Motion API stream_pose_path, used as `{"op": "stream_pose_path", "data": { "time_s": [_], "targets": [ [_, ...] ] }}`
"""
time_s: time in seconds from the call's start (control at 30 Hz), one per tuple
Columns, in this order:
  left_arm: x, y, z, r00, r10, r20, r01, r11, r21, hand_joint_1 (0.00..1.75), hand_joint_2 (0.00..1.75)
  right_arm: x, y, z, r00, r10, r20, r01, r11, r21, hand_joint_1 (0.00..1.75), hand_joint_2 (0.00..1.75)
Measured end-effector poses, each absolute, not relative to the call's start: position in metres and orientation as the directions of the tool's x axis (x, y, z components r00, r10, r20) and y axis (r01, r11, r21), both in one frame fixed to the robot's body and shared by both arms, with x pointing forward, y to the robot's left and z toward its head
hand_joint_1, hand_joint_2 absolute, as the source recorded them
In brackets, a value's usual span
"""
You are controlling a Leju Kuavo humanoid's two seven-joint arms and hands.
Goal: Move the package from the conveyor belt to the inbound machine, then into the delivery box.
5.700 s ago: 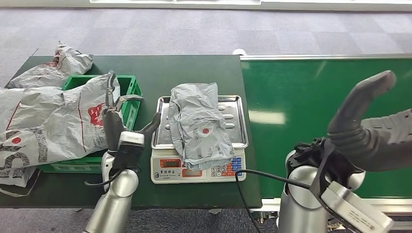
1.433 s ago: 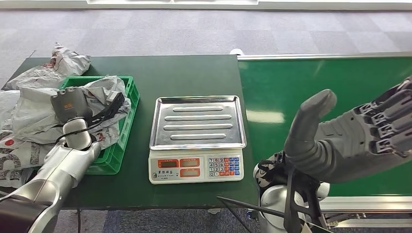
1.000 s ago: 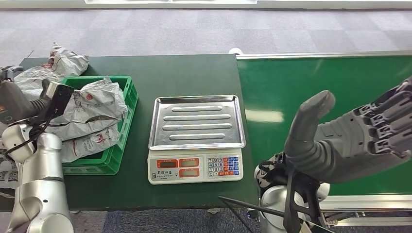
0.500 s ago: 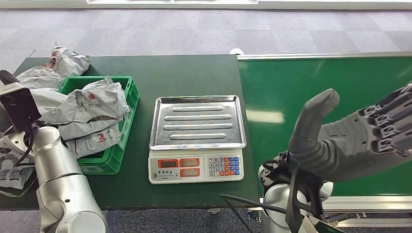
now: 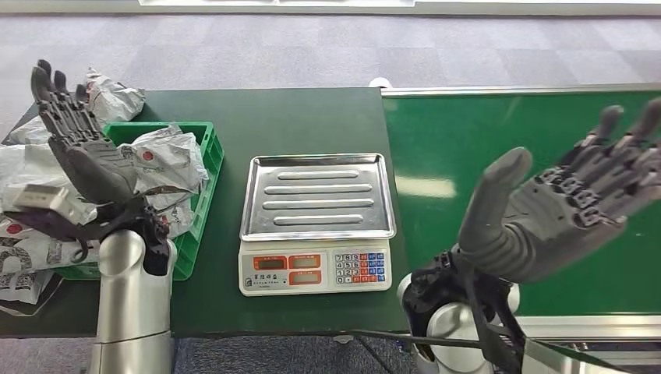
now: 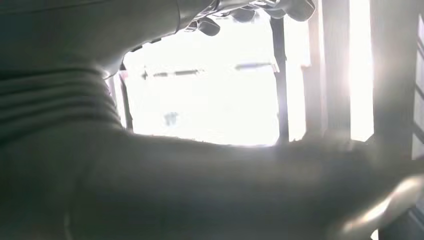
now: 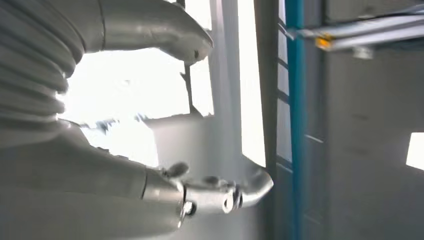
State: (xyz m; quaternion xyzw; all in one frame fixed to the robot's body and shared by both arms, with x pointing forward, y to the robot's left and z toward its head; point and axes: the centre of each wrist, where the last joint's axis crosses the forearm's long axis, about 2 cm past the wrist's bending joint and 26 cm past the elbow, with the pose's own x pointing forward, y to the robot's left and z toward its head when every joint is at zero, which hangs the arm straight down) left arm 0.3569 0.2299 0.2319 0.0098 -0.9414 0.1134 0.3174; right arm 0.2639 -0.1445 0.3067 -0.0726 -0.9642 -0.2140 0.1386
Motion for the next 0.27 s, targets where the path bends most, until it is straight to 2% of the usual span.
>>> {"op": "stream_pose_path", "data": {
  "time_s": [0.1, 0.27],
  "targets": [
    [0.329, 0.203, 0.224, -0.808, 0.249, 0.533, 0.159, 0.965, -0.21, 0.0, 1.75, 0.261, -0.136, 0.291, -0.94, -0.079, 0.331, 0.048, 0.932, 0.36, 0.0, 1.75],
    [0.295, 0.179, 0.214, -0.758, 0.439, 0.483, 0.369, 0.898, -0.238, 0.0, 1.75, 0.257, -0.128, 0.273, -0.904, -0.236, 0.357, -0.15, 0.956, 0.252, 0.0, 1.75]
  ]
}}
